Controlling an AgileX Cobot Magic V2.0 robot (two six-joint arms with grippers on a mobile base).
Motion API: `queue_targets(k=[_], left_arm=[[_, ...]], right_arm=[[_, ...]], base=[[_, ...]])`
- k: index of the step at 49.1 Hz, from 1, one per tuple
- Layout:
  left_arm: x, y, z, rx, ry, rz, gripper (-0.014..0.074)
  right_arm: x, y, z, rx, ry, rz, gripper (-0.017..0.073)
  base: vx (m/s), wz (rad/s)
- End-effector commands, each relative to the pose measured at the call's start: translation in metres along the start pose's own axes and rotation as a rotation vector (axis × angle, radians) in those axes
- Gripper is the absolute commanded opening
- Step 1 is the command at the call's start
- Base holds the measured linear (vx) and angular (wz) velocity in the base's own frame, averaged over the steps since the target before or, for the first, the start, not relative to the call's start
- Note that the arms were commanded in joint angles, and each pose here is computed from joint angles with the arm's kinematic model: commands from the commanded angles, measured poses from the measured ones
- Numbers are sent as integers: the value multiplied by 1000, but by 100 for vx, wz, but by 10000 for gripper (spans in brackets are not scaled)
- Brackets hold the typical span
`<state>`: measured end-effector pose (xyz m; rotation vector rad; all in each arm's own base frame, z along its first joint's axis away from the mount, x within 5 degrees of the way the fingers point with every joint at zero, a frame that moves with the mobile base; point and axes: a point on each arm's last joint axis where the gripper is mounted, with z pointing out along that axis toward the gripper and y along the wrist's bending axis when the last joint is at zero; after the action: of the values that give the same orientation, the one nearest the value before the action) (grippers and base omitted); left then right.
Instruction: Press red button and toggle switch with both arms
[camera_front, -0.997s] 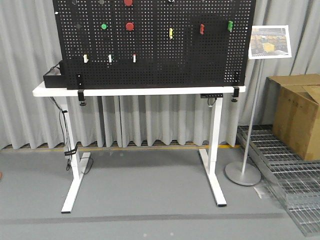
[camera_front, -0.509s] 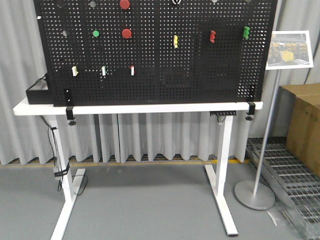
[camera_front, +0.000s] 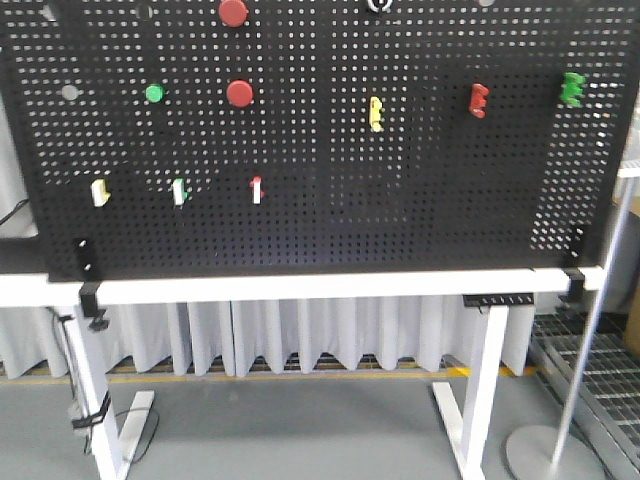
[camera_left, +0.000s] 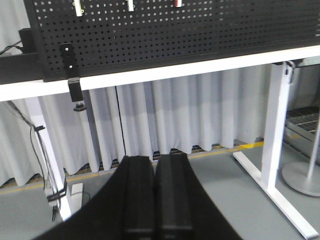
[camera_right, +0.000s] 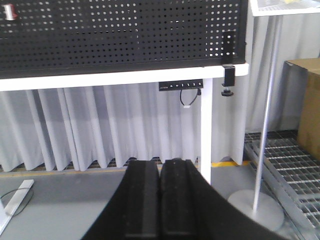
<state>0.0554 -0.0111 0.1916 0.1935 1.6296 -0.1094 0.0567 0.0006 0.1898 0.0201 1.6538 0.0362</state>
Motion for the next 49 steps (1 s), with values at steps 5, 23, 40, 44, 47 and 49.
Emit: queue_targets(k=[5,23,40,44,47,49], left_arm=[[3,1,1,-12,-65,-8,2],[3,1,1,-12,-65,-8,2],[3,1,1,-12,-65,-8,2],[3,1,1,-12,-65,-8,2],[3,1,1,-12,-65,-8,2],[3,1,1,-12,-65,-8,2]], right_arm=[[-5,0,-1,4,-91,-15,-3],[-5,0,-1,4,-91,-15,-3],[-5,0,-1,4,-91,-15,-3],[-5,0,-1,4,-91,-15,-3],[-5,0,-1,4,-91,-15,-3],[-5,0,-1,4,-91,-15,-3]], base=[[47,1],[46,6],[39,4],[28,-4],[22,-5],[18,-4]])
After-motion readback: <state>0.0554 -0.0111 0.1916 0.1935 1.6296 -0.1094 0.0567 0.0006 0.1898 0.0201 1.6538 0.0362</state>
